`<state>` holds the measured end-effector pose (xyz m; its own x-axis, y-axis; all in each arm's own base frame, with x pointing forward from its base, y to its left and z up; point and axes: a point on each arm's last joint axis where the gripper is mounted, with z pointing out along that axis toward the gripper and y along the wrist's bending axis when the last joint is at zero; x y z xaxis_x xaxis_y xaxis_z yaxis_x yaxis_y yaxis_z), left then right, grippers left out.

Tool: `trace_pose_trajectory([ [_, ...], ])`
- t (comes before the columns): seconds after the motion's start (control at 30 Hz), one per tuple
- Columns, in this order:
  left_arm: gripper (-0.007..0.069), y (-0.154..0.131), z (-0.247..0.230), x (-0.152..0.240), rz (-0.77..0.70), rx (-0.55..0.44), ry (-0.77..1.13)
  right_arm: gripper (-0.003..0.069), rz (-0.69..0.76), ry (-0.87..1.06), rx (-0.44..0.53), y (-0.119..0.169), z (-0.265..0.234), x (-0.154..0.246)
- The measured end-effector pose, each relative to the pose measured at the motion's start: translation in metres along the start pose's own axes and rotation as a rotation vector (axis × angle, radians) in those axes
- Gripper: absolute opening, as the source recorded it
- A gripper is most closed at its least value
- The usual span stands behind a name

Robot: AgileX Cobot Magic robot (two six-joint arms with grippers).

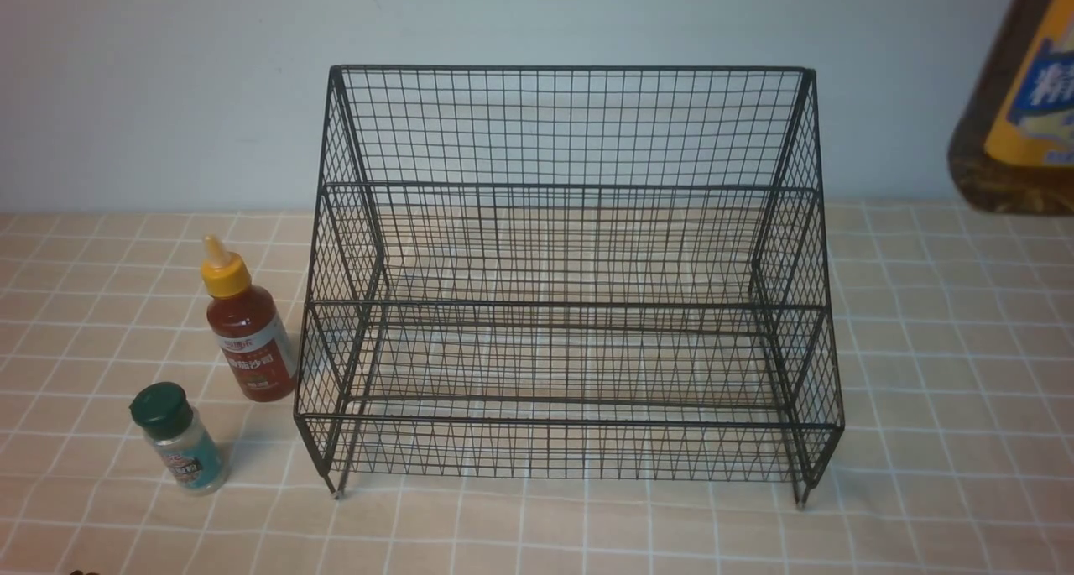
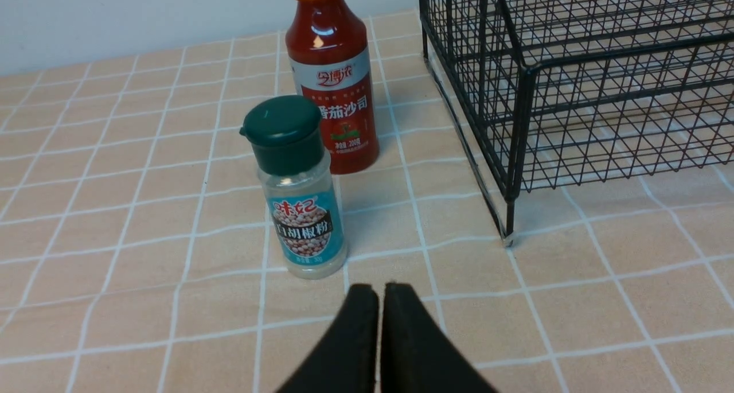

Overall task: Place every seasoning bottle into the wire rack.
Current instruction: Use the right arm to put the condiment bottle back on the shelf

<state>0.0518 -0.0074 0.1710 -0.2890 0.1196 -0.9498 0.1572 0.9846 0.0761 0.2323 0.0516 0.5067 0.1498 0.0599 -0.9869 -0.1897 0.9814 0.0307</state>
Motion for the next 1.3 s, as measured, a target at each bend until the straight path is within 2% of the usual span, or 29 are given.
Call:
trace_pose_trajectory([
  [0.23,-0.0007,0.0,0.0,0.0,-0.001,0.0,0.0,0.031,0.015,0.012,-0.12,0.029,0.044,0.028],
  [0.6,-0.0007,0.0,0.0,0.0,-0.001,0.0,0.0,0.031,0.166,-0.019,-0.183,0.042,0.097,0.077],
  [0.77,-0.0007,0.0,0.0,0.0,-0.001,0.0,0.0,0.031,0.188,-0.028,-0.197,0.045,0.112,0.095],
  [1.07,-0.0007,0.0,0.0,0.0,-0.001,0.0,0.0,0.031,0.195,-0.075,-0.212,0.046,0.118,0.099],
  [1.3,-0.0007,0.0,0.0,0.0,-0.001,0.0,0.0,0.031,0.129,-0.138,-0.195,0.045,0.119,0.096],
])
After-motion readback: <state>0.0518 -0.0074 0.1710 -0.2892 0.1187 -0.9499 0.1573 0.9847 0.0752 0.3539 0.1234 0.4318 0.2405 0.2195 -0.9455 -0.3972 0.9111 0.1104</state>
